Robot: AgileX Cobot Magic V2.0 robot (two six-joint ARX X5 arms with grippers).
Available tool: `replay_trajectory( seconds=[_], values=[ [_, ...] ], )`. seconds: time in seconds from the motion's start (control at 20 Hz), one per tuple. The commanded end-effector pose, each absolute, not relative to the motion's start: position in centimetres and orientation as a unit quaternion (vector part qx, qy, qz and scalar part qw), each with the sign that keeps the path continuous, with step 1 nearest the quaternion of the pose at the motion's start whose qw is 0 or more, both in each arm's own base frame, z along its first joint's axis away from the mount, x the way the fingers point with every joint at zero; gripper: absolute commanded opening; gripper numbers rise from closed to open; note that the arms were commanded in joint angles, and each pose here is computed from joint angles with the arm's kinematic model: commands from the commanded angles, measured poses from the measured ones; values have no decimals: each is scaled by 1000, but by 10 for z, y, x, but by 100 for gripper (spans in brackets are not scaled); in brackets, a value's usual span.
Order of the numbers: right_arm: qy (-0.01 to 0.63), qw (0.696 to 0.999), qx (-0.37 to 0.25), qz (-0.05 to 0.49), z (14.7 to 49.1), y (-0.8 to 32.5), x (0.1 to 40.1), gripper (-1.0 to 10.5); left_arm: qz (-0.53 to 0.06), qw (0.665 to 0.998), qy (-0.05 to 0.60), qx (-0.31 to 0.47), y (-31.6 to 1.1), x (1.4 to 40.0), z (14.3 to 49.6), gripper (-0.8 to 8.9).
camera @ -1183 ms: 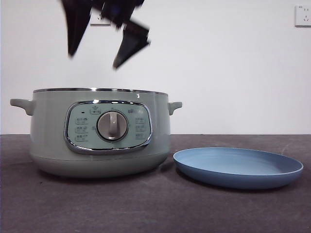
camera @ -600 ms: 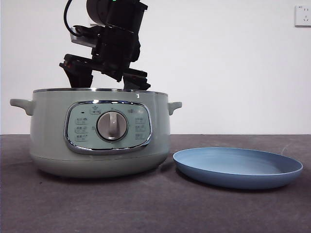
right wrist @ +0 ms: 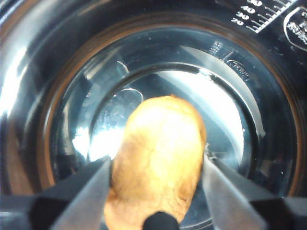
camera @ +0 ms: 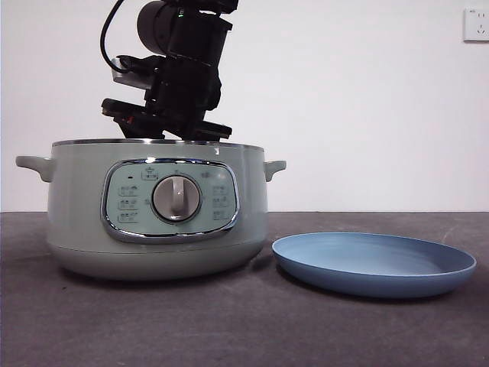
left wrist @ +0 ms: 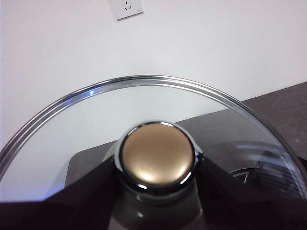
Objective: Take the potato out from the steamer,put the potato on the plate,close the lid
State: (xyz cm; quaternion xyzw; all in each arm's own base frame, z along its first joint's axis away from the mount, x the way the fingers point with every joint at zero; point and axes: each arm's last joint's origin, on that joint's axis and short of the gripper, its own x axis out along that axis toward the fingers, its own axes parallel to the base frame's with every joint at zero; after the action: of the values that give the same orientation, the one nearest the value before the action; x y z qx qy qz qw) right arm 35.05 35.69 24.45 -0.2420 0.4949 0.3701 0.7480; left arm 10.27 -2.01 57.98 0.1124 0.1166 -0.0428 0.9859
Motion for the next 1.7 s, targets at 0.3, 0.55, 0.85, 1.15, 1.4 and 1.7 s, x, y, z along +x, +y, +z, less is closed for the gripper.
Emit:
replay_trajectory(
  seconds=[0.3,0.55,0.85,1.15,1.4,1.7],
  values=[
    [472,768,-236,363,293,332,344,-12,-46,983,132,119,-22,110,577,-8],
    [387,849,-207,294,421,239,304,-12,-138,970,166,110,-40,162,567,-8],
    [379,895,-114,204,472,155,285,-12,-254,942,199,86,-58,208,550,-8],
    [433,881,-93,167,446,141,303,-12,-291,930,210,76,-64,222,544,-8],
    [568,798,-114,166,359,150,317,-12,-291,931,208,76,-64,222,544,-8],
    [609,767,-122,162,275,154,323,-12,-292,930,208,76,-64,222,544,-8]
  ],
)
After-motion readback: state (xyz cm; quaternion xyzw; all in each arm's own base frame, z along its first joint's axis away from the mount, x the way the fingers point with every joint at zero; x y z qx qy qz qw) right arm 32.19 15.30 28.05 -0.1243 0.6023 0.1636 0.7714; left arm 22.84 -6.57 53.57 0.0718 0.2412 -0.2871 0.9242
